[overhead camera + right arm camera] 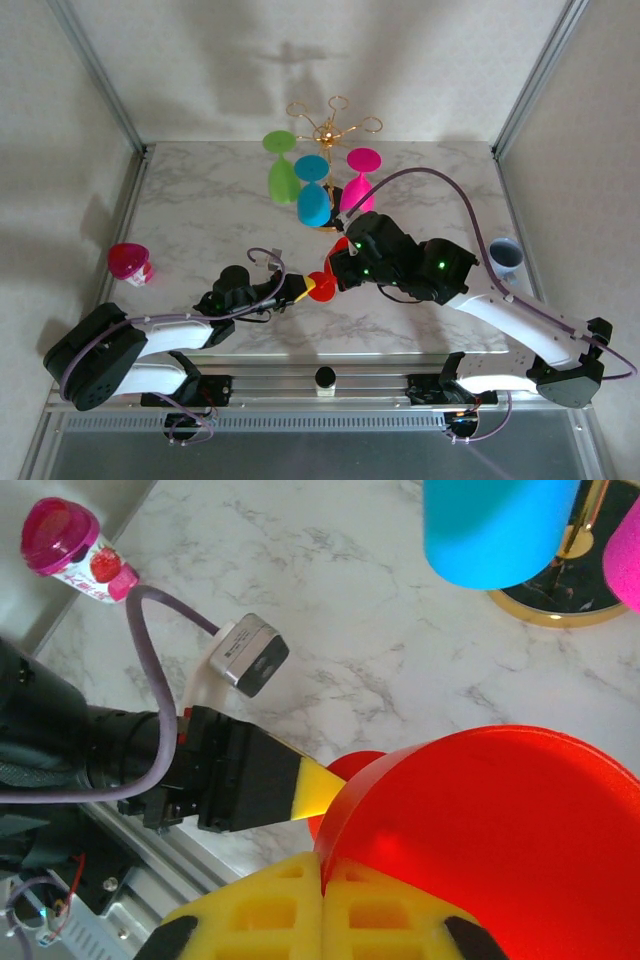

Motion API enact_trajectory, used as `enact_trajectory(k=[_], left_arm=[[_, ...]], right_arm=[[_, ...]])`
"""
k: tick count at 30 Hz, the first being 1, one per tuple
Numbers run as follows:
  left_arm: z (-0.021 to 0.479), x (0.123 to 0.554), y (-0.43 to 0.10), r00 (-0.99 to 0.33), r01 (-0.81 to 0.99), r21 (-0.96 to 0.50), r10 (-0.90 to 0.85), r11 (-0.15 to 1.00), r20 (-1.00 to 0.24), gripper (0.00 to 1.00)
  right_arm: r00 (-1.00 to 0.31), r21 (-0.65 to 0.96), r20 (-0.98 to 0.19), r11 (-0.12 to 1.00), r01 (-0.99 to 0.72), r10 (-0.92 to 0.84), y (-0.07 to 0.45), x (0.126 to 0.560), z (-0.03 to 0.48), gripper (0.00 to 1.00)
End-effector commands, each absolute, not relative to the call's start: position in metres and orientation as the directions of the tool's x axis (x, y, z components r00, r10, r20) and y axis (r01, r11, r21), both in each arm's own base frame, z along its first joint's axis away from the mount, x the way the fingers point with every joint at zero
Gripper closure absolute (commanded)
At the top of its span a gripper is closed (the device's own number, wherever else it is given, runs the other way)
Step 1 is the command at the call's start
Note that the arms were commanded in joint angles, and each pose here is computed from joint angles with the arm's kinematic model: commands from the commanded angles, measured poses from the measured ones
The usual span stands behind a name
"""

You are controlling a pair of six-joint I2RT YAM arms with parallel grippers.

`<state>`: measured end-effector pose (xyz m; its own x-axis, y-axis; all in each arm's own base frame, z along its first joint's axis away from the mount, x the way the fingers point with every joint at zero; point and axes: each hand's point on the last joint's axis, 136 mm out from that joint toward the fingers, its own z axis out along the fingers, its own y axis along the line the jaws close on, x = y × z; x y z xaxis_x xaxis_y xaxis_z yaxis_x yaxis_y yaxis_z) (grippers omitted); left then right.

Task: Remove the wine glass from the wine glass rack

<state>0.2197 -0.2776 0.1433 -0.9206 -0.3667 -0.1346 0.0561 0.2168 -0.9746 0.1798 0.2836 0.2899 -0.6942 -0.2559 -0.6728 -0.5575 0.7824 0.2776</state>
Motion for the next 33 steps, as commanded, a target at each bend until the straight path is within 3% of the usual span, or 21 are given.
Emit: enact_trajectory(k=[1, 5, 7, 16, 19, 21, 23, 33], left_arm=[[0.161, 0.222, -0.281, -0.912, 0.109, -0.977, -0.372, 0.184, -0.172, 1.0], [0.163, 0.225, -0.279, -0.905, 0.112, -0.974, -0.383, 0.199, -0.183, 1.0], [0.162, 0.226, -0.279, -0.903, 0.112, -0.971, -0.387, 0.21, -0.188, 0.92], [0.162, 0.228, -0.275, -0.893, 0.113, -0.966, -0.402, 0.234, -0.202, 0.83], [0.158, 0.228, -0.273, -0.892, 0.1, -0.963, -0.406, 0.249, -0.198, 0.68], [0.157, 0.228, -0.272, -0.891, 0.097, -0.96, -0.408, 0.264, -0.202, 0.65], [0.153, 0.23, -0.268, -0.885, 0.09, -0.948, -0.412, 0.305, -0.216, 0.59], [0.161, 0.244, -0.232, -0.793, 0.121, -0.804, -0.43, 0.583, -0.431, 0.57]], right_arm=[[-0.695, 0.276, -0.678, 0.793, -0.544, -0.24, 0.281, 0.184, 0.289, 1.0], [-0.694, 0.281, -0.682, 0.794, -0.539, -0.23, 0.279, 0.184, 0.29, 1.0], [-0.693, 0.282, -0.684, 0.794, -0.538, -0.226, 0.278, 0.183, 0.291, 1.0], [-0.685, 0.262, -0.699, 0.816, -0.516, -0.208, 0.268, 0.186, 0.292, 1.0], [-0.684, 0.246, -0.699, 0.828, -0.503, -0.208, 0.263, 0.187, 0.29, 1.0], [-0.683, 0.222, -0.699, 0.843, -0.489, -0.213, 0.258, 0.19, 0.289, 1.0], [-0.688, 0.198, -0.693, 0.86, -0.47, -0.216, 0.251, 0.192, 0.286, 1.0], [-0.746, 0.188, -0.647, 0.915, -0.356, -0.157, 0.221, 0.215, 0.256, 1.0]])
